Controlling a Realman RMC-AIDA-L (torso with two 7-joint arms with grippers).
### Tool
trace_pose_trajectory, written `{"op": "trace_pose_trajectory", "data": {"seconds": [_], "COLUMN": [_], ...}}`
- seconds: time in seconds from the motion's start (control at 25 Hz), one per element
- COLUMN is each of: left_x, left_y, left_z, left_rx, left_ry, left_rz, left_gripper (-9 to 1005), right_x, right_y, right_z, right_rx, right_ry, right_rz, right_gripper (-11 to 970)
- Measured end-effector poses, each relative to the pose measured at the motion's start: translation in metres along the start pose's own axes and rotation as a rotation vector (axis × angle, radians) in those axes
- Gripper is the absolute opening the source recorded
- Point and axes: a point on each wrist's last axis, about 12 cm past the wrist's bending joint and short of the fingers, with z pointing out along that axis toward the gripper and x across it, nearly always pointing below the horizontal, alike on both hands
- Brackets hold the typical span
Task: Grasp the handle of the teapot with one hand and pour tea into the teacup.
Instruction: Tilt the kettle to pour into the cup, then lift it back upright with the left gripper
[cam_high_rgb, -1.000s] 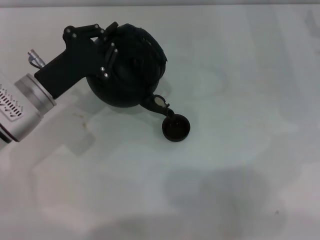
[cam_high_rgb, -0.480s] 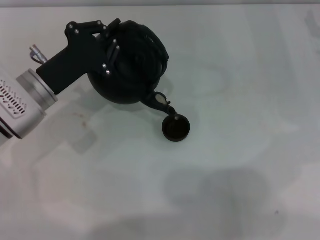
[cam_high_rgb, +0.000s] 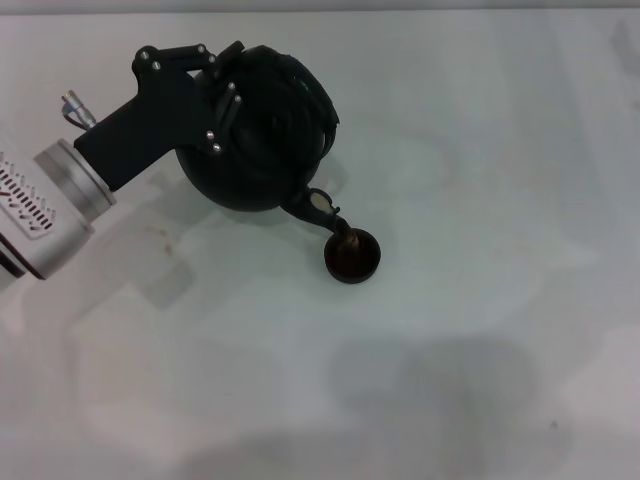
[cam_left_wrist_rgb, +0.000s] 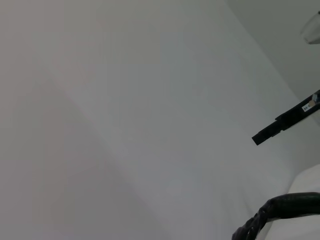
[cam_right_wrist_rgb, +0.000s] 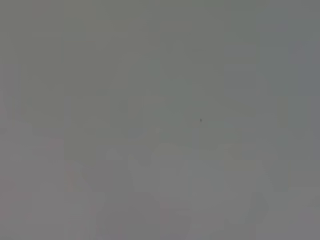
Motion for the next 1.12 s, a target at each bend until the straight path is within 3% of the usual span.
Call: {"op": "trace_pose_trajectory", "data": {"seconds": [1.12], "left_x": [0.0031], "left_y": [0.0019], "left_z": [0.0013], "left_rx": [0.018], "left_ry": [0.025], "left_rz": [0.016], "left_gripper": [101], "right_x": [0.0016], "right_y": [0.0034], "right_z": [0.0], "right_rx": [-0.008], "right_ry": [0.001], "right_rz": [0.007], "right_gripper": [858]}}
